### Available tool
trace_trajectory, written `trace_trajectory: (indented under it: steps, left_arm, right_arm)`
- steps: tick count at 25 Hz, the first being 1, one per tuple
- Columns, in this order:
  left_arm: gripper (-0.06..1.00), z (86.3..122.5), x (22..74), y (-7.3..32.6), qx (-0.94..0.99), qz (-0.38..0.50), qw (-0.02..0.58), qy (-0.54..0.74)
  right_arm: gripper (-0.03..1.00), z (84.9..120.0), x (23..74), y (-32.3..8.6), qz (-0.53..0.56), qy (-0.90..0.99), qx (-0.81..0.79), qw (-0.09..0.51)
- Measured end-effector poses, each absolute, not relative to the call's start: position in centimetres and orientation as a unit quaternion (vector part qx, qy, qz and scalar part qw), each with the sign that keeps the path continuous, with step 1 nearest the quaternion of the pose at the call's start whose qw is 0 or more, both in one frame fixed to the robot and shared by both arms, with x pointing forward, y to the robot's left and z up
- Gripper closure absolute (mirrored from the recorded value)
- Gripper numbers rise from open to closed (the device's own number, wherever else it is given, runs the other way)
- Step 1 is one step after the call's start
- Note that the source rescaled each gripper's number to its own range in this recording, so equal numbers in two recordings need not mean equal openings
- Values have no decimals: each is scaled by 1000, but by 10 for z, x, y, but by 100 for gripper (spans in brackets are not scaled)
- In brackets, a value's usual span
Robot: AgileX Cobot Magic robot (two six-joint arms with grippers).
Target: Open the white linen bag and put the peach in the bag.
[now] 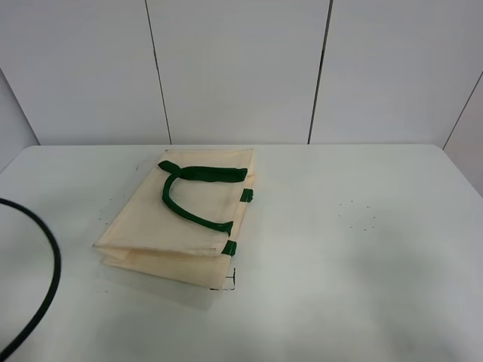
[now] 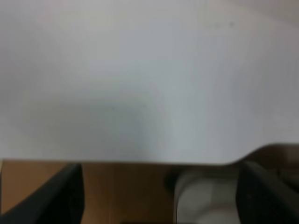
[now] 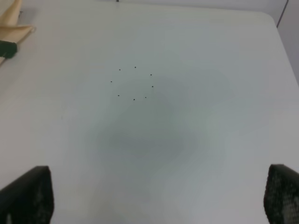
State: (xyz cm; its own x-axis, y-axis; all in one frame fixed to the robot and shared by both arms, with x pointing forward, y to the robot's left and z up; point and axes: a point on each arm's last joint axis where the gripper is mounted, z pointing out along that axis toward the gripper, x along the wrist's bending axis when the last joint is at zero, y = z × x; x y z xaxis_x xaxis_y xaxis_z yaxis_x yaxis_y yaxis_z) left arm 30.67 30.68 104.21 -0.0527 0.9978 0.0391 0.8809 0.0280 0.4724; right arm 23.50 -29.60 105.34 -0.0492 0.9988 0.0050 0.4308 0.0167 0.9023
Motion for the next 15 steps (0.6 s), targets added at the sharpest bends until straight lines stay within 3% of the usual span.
trace_trajectory:
  steps: [6,15]
  left_arm:
    - [-6,1042,261,304,650,276,255,660]
    - [-6,1042,229,304,621,340,323,628]
  right_arm:
    - [-3,1053,235,-296,388,612,584,366]
    - [-3,1053,235,-296,388,612,584,366]
